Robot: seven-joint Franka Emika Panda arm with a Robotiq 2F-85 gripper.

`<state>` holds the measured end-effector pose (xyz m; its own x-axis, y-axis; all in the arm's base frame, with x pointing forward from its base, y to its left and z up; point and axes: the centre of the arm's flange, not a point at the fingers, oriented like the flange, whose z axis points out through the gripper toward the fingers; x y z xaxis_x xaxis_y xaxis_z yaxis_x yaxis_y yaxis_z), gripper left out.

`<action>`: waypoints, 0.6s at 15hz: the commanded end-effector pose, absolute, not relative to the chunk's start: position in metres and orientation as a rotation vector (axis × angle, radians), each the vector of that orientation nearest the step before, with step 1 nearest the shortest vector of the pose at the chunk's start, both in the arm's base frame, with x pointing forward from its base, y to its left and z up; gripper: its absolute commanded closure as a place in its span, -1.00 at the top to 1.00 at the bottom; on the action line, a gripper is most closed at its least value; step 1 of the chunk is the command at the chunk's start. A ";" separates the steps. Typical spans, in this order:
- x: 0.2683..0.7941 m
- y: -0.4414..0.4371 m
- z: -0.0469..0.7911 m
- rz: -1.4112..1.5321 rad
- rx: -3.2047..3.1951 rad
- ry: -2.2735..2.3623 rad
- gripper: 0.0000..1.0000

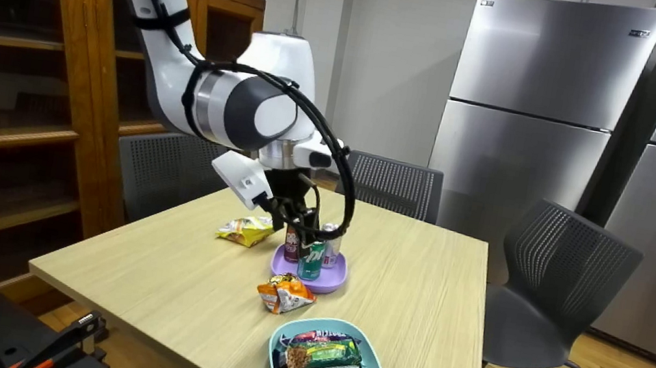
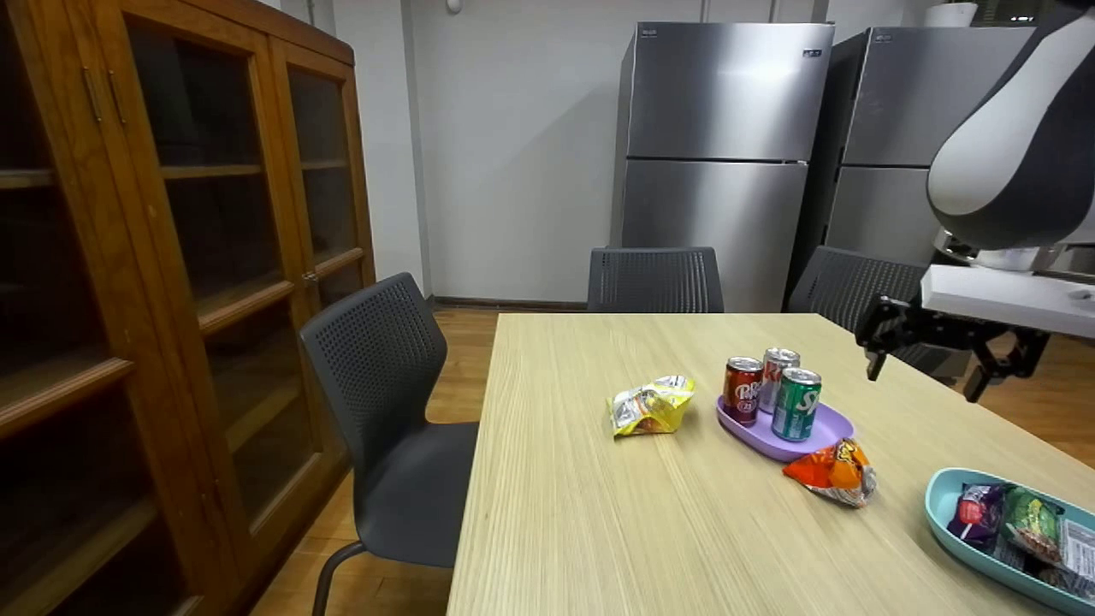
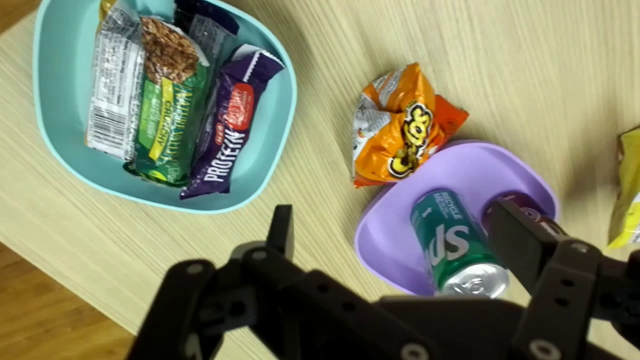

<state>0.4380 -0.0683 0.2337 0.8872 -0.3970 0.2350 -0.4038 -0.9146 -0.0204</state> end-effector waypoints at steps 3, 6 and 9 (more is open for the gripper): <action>0.437 0.001 0.279 0.453 3.072 -0.389 1.00; 0.441 0.047 0.291 0.508 3.108 -0.192 1.00; 0.438 0.095 0.300 0.527 3.125 0.019 1.00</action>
